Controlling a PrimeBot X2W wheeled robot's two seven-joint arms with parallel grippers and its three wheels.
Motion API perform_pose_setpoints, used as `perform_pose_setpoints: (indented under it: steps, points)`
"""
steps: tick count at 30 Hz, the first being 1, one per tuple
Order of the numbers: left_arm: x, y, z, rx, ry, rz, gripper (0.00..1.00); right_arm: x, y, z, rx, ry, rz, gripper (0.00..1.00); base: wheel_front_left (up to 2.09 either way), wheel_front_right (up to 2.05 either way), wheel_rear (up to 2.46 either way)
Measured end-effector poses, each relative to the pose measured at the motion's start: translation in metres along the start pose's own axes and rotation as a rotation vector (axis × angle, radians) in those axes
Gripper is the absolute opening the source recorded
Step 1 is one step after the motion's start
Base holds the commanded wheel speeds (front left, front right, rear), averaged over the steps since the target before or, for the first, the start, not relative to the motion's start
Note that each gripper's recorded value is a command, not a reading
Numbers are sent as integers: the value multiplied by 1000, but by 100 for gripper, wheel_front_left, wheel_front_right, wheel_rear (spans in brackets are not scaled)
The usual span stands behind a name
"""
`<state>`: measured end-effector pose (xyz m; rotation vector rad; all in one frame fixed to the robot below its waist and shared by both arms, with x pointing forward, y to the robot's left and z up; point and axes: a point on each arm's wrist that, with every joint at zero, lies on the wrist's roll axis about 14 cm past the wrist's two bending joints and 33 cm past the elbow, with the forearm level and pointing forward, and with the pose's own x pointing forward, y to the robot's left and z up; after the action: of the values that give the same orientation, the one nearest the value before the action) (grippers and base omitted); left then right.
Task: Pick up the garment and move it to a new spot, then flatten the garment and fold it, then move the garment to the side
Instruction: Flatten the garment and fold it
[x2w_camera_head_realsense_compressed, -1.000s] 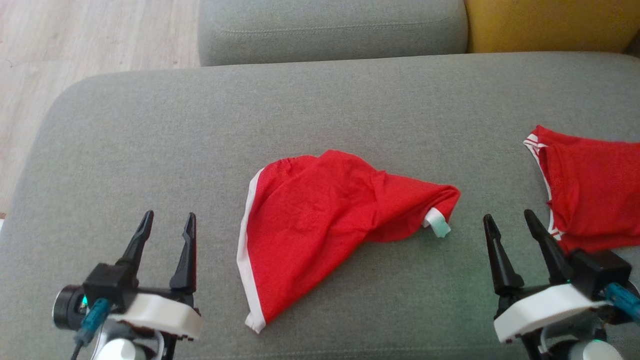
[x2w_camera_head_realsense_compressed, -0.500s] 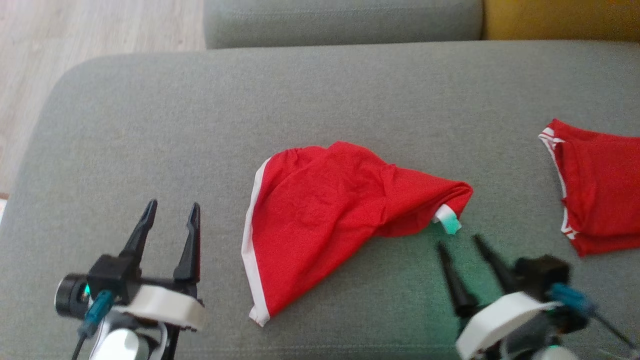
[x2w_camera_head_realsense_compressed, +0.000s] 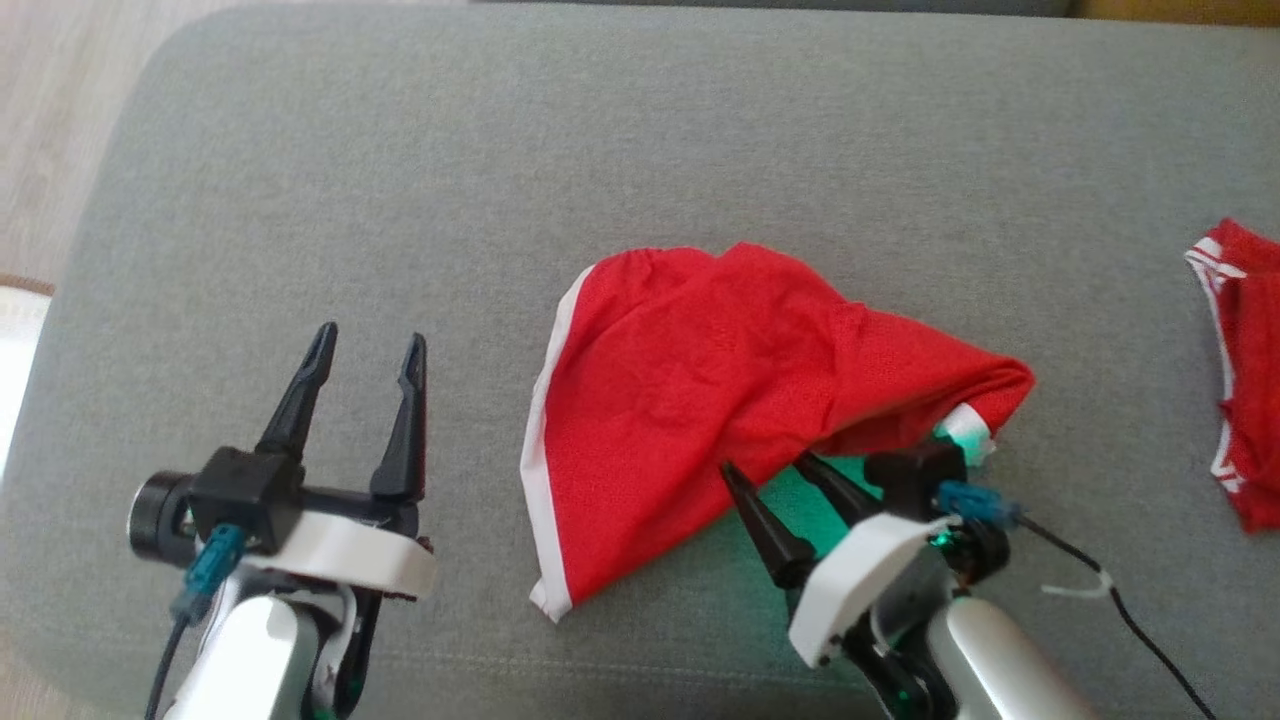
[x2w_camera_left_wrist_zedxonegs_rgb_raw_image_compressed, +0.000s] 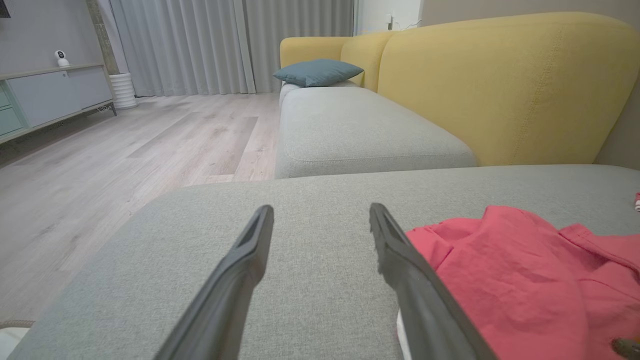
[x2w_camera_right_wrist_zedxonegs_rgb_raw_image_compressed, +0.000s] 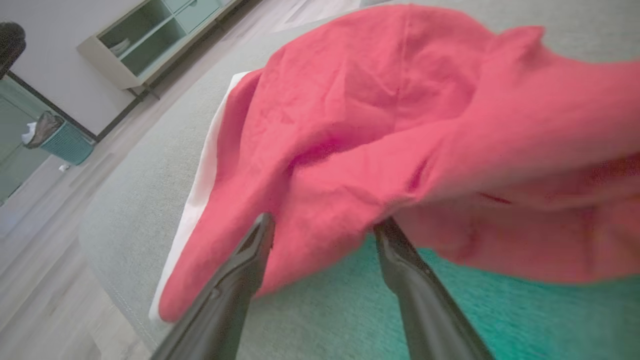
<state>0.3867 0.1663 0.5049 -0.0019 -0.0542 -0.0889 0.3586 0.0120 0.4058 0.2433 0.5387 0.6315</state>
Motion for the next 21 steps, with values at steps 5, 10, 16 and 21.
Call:
perform_pose_setpoints:
  steps: [5, 10, 16, 21]
  points:
    - [2, 2, -1, 2, 2, 9, 100, 10, 3, 6, 5, -18, 27, 0, 0, 0, 0]
    - [4, -2, -1, 8, -1, -4, 100, 1, -23, 28, -19, -83, -28, 0, 0, 0, 0]
    - [7, -7, -2, -7, -3, -16, 100, -20, -65, 62, -68, -148, -132, 0, 0, 0, 0]
    - [10, -8, -4, -11, 1, -21, 100, -34, -99, 78, -83, -148, -217, 0, 0, 0, 0]
